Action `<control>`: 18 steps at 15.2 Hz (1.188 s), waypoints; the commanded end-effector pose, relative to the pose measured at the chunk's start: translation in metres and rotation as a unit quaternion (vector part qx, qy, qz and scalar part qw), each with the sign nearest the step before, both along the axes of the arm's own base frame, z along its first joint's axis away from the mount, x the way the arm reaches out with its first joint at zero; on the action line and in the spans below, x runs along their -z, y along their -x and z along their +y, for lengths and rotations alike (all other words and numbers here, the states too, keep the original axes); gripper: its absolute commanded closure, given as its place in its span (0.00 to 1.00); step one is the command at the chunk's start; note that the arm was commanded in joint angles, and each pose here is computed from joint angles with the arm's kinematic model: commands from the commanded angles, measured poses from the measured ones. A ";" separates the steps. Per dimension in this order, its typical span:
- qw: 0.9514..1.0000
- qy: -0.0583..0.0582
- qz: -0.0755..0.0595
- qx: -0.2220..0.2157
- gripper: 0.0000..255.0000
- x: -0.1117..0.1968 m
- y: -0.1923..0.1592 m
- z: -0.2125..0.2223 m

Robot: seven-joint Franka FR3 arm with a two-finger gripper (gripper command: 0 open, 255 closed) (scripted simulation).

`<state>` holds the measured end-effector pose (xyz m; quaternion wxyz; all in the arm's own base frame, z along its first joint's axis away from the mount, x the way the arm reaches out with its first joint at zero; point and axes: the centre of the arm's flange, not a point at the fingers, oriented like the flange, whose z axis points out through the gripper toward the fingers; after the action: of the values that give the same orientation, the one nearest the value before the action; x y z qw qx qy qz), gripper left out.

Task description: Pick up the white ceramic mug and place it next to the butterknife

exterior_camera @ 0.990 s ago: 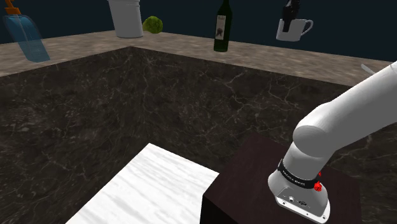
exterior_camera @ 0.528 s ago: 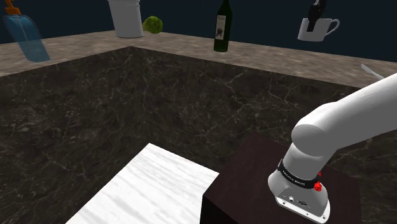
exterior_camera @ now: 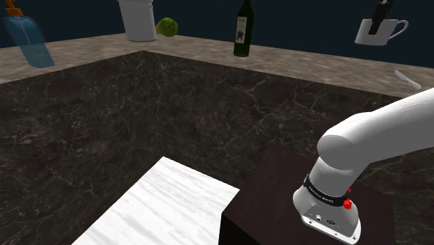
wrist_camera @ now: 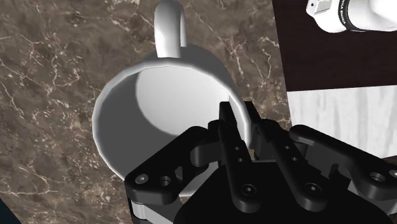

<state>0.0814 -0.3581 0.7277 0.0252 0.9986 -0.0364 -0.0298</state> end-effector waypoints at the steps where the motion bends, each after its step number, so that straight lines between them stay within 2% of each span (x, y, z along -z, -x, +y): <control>1: 1.000 0.000 0.000 -0.001 1.00 -0.002 0.026 -0.007; 9: 1.000 0.000 0.000 -0.001 1.00 -0.013 0.128 -0.043; 18: 1.000 0.000 0.000 -0.001 1.00 0.035 0.128 -0.043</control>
<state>-0.0463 -0.4009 0.6985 0.0250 0.9986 -0.0358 -0.0302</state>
